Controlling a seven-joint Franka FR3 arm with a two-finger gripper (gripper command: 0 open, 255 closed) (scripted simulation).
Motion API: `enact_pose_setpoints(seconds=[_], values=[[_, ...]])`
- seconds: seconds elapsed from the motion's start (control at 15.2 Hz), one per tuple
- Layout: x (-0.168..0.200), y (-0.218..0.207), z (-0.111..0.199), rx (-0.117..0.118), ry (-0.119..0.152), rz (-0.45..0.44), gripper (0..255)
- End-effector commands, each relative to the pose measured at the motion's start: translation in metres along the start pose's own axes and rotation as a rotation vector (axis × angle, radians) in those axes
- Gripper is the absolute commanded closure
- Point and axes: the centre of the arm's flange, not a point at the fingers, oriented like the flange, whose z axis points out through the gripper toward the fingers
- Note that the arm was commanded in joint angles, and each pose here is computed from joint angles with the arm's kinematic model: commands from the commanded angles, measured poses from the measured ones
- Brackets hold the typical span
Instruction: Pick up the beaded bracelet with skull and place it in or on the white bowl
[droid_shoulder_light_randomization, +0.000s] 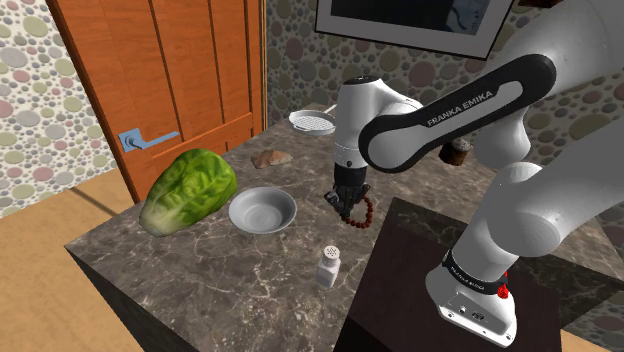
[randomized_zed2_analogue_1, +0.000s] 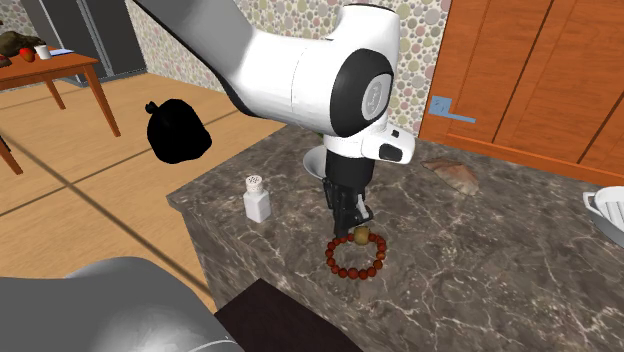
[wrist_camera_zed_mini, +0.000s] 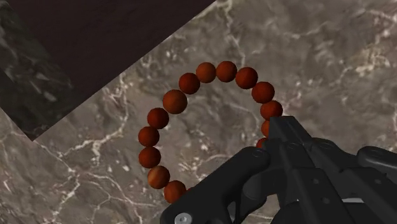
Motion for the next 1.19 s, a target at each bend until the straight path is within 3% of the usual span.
enact_pose_setpoints(seconds=[0.0,0.07,0.13,0.59,0.66,1.12], values=[[0.0,0.0,0.0,0.0,0.0,0.0,255],[0.0,0.0,0.0,0.0,0.0,0.0,255],[0.0,0.0,0.0,0.0,0.0,0.0,0],[-0.001,0.114,-0.016,0.15,0.066,-0.175,0],[0.0,0.121,-0.016,0.159,0.07,-0.185,0],[0.002,0.114,0.023,0.159,0.07,-0.185,0]])
